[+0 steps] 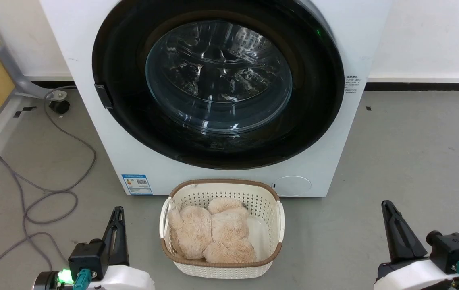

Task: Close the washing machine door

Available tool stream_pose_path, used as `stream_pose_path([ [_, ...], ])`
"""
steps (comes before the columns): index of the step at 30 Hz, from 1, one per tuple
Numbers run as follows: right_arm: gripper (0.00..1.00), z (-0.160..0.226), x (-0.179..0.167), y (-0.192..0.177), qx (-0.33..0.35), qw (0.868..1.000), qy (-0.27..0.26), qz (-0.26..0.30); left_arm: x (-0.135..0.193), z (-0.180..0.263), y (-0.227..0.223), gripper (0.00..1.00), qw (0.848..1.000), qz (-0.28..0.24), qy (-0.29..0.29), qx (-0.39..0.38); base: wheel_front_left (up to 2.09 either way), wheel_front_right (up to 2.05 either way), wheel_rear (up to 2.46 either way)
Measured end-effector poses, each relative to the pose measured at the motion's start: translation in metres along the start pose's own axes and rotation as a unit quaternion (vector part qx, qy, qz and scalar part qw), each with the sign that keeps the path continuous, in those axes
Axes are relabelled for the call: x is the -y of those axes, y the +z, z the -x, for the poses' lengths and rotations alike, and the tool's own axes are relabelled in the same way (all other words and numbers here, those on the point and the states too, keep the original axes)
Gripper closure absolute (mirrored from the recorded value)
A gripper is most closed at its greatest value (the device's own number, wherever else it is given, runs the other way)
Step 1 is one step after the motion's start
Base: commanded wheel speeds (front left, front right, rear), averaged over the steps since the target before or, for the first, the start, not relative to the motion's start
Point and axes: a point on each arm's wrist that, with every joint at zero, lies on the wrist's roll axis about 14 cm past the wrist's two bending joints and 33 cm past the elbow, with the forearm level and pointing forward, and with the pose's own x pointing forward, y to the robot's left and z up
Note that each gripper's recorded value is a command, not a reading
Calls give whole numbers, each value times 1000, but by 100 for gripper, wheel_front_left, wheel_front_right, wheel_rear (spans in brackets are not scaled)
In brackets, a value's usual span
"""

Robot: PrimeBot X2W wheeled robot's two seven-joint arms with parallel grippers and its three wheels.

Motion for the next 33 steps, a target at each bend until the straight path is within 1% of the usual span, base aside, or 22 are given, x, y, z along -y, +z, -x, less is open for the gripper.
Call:
stream_pose_path([
  [33,100,-10,-17,-5,-27,999,27,19,-7,1,-1,100,1000,-7,1,-21,0,0,0],
])
